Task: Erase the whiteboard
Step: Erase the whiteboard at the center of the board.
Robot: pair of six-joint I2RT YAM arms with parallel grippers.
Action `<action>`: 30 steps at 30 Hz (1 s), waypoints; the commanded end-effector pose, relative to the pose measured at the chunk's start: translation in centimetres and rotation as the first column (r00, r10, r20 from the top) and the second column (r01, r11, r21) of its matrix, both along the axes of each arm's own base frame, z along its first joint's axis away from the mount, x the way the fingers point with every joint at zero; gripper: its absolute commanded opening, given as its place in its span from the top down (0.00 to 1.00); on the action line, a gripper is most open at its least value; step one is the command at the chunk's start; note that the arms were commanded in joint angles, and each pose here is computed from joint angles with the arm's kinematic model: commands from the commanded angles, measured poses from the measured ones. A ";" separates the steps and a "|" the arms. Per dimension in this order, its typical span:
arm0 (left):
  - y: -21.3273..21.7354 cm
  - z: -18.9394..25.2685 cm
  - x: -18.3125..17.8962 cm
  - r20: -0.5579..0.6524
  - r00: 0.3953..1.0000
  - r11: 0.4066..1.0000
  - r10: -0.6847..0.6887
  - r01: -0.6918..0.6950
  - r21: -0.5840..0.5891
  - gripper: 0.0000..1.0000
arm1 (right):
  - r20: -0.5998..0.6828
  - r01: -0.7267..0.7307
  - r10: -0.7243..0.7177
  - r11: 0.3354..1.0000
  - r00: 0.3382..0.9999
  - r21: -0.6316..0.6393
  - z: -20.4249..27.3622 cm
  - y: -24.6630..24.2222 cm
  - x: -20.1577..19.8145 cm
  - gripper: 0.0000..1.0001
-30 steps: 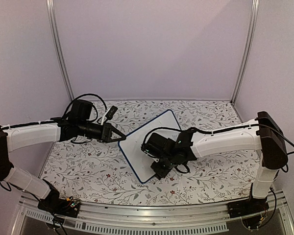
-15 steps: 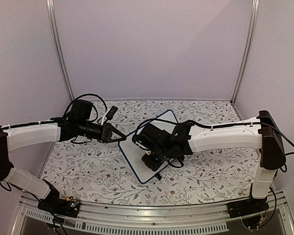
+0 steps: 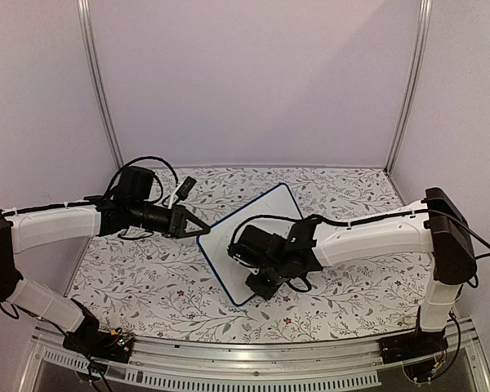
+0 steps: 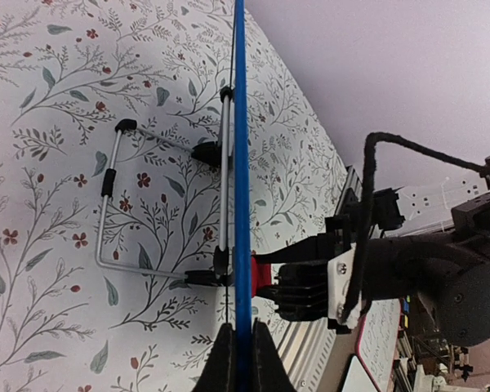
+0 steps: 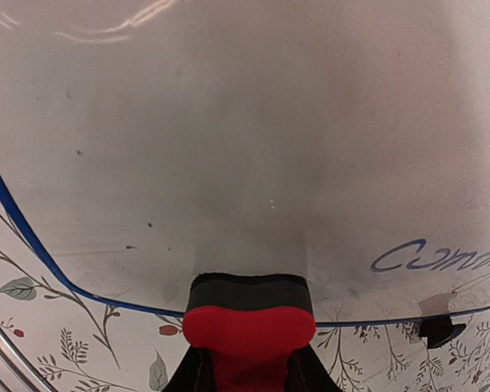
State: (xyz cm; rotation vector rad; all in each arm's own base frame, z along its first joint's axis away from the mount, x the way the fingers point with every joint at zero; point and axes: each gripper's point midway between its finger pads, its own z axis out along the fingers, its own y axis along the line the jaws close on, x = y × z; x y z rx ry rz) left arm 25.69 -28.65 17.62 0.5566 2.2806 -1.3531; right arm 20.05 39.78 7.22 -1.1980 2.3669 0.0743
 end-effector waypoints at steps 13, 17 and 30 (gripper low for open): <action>-0.6 1.3 -0.8 0.035 0.998 0.997 -0.056 0.057 -0.047 1.00 | 0.067 -0.027 0.023 0.998 0.997 0.065 3.0 3.5 1.3 0.76; -0.5 1.3 -0.7 0.037 0.998 0.998 -0.051 0.053 -0.046 1.00 | 0.096 -0.063 0.056 0.996 0.994 0.068 4.3 5.2 1.3 0.76; -0.5 1.5 -0.8 0.042 0.998 0.997 -0.051 0.053 -0.047 1.00 | 0.016 -0.039 0.040 0.997 0.999 -0.068 -1.1 1.2 -1.4 0.76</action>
